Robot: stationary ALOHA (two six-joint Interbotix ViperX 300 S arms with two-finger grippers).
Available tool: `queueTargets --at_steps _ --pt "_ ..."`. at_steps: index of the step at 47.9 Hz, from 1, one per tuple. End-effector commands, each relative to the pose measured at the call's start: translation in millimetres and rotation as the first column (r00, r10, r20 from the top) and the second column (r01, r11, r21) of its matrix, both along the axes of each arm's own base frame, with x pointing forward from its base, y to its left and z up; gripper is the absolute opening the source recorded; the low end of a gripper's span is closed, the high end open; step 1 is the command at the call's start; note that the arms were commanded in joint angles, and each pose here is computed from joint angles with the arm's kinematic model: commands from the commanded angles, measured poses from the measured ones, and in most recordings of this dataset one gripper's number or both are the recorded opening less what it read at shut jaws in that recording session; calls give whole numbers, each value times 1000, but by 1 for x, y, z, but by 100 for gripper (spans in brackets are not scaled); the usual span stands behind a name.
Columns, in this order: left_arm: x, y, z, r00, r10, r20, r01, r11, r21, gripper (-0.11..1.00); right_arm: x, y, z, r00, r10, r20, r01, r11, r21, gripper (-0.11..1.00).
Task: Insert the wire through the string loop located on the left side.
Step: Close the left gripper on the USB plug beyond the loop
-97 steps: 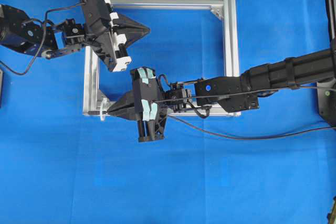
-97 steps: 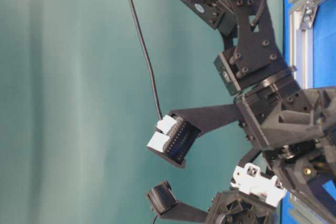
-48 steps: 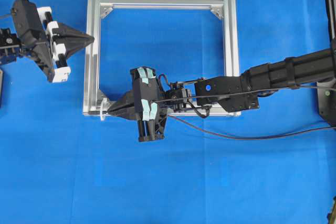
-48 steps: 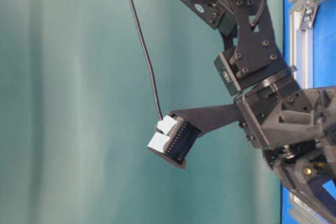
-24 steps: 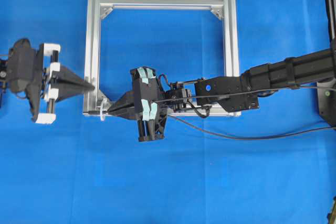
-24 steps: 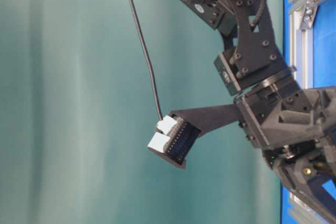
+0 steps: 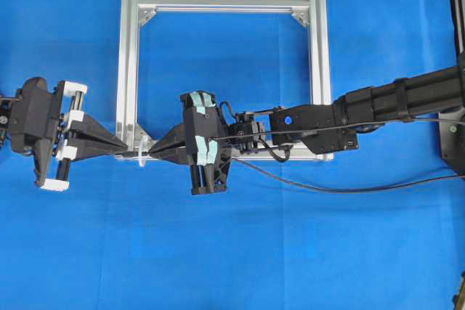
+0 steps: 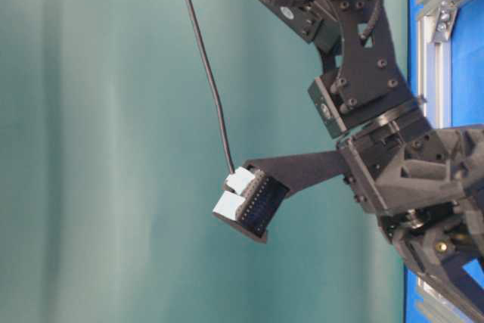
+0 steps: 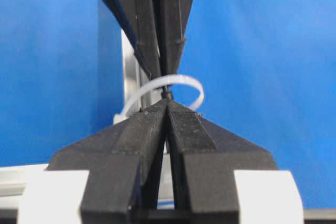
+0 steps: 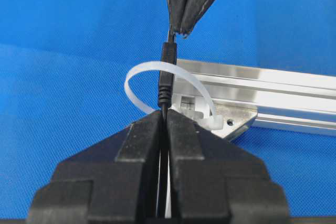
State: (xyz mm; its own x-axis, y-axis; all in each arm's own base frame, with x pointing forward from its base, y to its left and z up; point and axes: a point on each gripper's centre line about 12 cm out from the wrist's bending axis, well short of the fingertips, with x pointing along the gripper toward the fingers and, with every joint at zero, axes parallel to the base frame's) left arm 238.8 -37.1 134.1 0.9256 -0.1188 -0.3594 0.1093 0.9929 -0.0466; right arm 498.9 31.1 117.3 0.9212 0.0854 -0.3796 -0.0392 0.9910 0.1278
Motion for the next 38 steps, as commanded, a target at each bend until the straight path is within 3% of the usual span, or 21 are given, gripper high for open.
queueTargets --at_steps 1,7,10,21,24,38 --pt "4 -2 5 1000 -8 17 8 1000 0 0 6 -1 17 999 -2 43 2 1000 1 0" --pt "4 -2 7 1000 -6 24 6 1000 -4 1 5 0 16 999 0 41 0 1000 1 0" --pt "5 -2 9 999 -6 35 6 1000 -5 11 6 -1 17 999 -2 43 2 1000 1 0" --pt "7 -2 11 999 -6 42 6 1000 -7 77 6 0 16 999 0 41 0 1000 1 0" --pt "7 -3 12 999 -6 44 6 1000 -7 89 5 0 16 999 0 40 0 1000 1 0" --pt "8 -3 6 1000 -7 15 7 1000 -1 85 5 -1 16 999 -2 41 2 1000 1 0"
